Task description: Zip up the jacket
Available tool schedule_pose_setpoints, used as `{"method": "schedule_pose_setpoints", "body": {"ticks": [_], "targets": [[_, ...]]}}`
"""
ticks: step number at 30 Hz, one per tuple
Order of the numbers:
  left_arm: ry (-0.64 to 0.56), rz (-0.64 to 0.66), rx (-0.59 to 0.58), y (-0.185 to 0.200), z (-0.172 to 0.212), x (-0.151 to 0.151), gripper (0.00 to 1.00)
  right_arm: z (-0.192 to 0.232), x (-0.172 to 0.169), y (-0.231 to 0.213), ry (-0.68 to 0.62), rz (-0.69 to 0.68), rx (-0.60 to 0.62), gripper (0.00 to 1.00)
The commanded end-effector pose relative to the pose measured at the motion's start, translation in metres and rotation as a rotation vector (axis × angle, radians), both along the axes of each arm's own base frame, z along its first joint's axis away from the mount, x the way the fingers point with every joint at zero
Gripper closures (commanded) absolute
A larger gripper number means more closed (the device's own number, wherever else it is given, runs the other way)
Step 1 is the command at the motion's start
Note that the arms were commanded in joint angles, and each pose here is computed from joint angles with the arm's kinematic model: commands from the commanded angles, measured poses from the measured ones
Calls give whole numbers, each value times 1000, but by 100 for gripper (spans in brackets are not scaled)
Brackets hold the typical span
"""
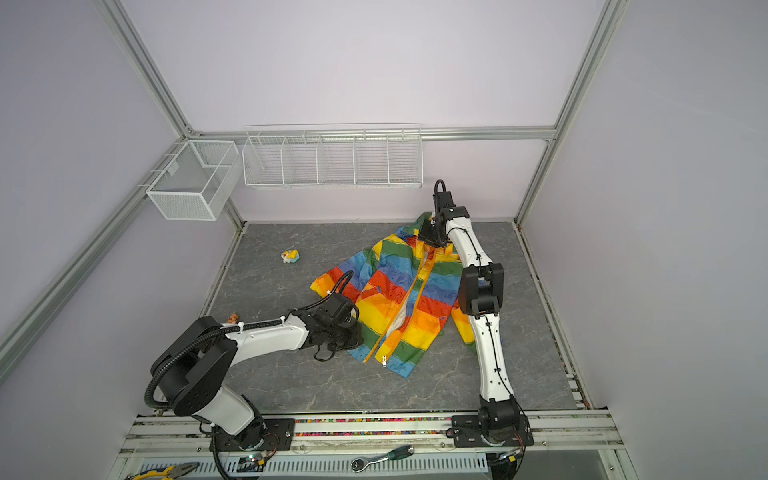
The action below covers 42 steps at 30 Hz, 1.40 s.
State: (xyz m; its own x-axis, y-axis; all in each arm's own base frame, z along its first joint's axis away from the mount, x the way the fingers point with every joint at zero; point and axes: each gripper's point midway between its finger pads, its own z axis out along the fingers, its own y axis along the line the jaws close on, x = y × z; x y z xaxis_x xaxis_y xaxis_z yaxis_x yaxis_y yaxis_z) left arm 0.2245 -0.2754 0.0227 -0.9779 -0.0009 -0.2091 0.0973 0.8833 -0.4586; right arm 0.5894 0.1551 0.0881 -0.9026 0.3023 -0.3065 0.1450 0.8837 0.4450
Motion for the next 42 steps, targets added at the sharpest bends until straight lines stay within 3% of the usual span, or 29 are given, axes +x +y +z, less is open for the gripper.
{"method": "schedule_pose_setpoints", "body": {"ticks": [1,9,16,31,38,42], "targets": [[64,40,169,38,-26,-13,98,23,5,3,-65,36,6,49],[53,41,169,39,-22,-12,95,37,-5,-13,-81,28,-35,37],[59,33,172,39,-24,-14,94,41,-1,-21,-99,-2,80,35],[77,19,168,35,-32,-15,94,27,31,-7,-131,-17,324,46],[81,19,168,34,-33,-15,94,13,38,-12,-121,-25,310,32],[81,19,173,35,-34,-15,94,20,34,-25,-134,-31,271,30]]}}
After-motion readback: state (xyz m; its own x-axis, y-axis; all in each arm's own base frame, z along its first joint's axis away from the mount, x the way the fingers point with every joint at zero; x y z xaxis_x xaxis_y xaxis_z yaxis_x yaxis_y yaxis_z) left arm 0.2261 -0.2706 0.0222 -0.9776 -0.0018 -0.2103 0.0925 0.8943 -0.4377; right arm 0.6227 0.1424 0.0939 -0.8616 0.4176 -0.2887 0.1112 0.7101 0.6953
